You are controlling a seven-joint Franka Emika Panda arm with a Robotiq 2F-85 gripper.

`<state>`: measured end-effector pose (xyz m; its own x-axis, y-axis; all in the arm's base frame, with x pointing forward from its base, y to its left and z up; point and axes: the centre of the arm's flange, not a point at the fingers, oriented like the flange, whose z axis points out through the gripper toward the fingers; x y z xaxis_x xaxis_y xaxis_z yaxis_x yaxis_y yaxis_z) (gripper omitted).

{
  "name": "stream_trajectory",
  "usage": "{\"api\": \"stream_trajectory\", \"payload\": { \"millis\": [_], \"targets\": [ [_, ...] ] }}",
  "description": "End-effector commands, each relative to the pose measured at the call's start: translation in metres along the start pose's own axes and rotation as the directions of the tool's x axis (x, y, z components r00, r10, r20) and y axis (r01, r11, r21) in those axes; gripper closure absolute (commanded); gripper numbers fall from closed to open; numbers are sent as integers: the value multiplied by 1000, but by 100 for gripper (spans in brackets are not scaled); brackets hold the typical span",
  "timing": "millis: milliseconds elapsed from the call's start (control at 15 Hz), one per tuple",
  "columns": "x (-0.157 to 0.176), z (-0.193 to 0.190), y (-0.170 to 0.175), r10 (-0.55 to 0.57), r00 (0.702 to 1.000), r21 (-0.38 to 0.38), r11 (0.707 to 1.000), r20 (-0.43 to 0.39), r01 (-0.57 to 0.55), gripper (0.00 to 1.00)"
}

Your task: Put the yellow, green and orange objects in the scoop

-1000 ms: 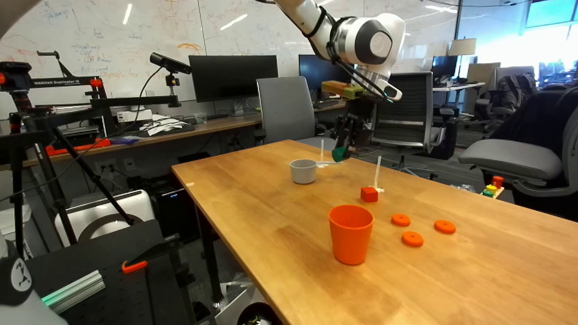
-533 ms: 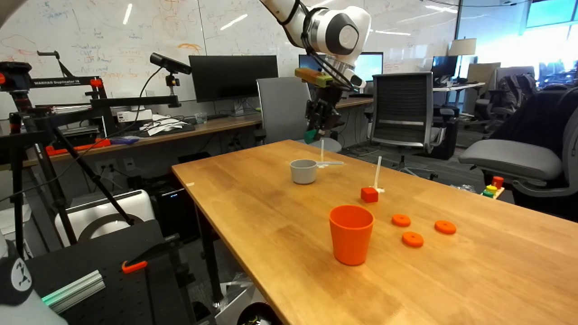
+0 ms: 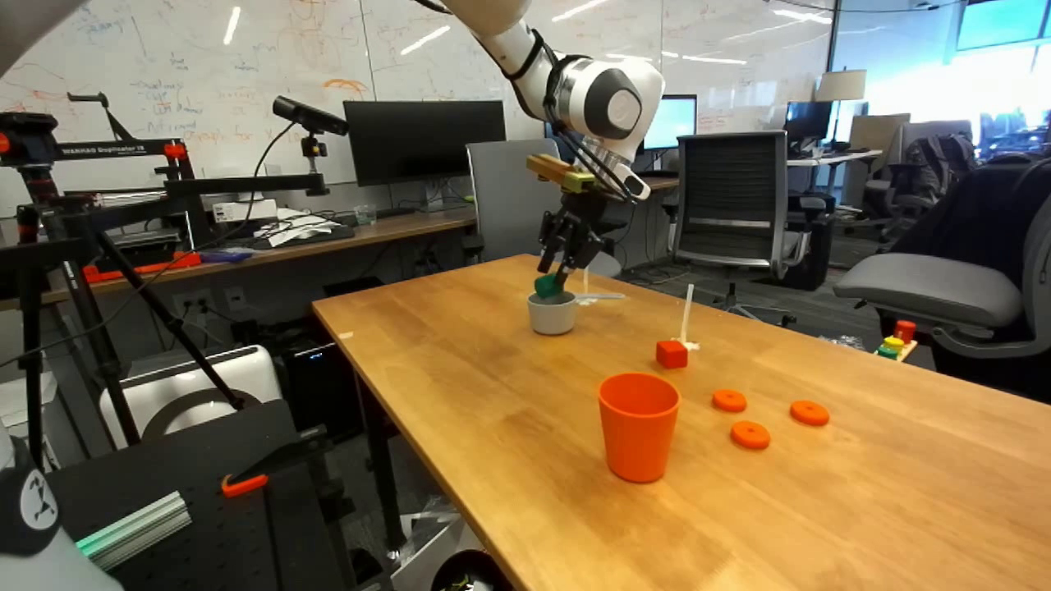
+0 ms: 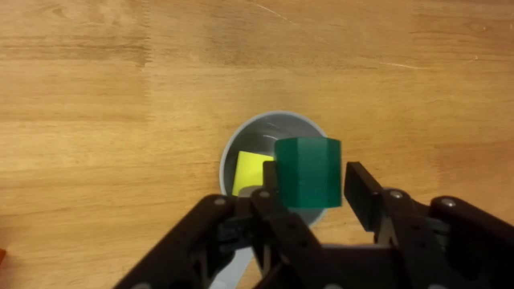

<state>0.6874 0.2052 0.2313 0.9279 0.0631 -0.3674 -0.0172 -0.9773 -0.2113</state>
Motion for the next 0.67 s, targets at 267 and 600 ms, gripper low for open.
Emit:
{"api": "stream_trajectory", "payload": {
  "millis": [267,600],
  "targets": [
    [-11,-28,24,47,999,-55,997,-18,-48,0],
    [-25,-76,82,154,983,-124,978,-98,-166,0]
  ]
}}
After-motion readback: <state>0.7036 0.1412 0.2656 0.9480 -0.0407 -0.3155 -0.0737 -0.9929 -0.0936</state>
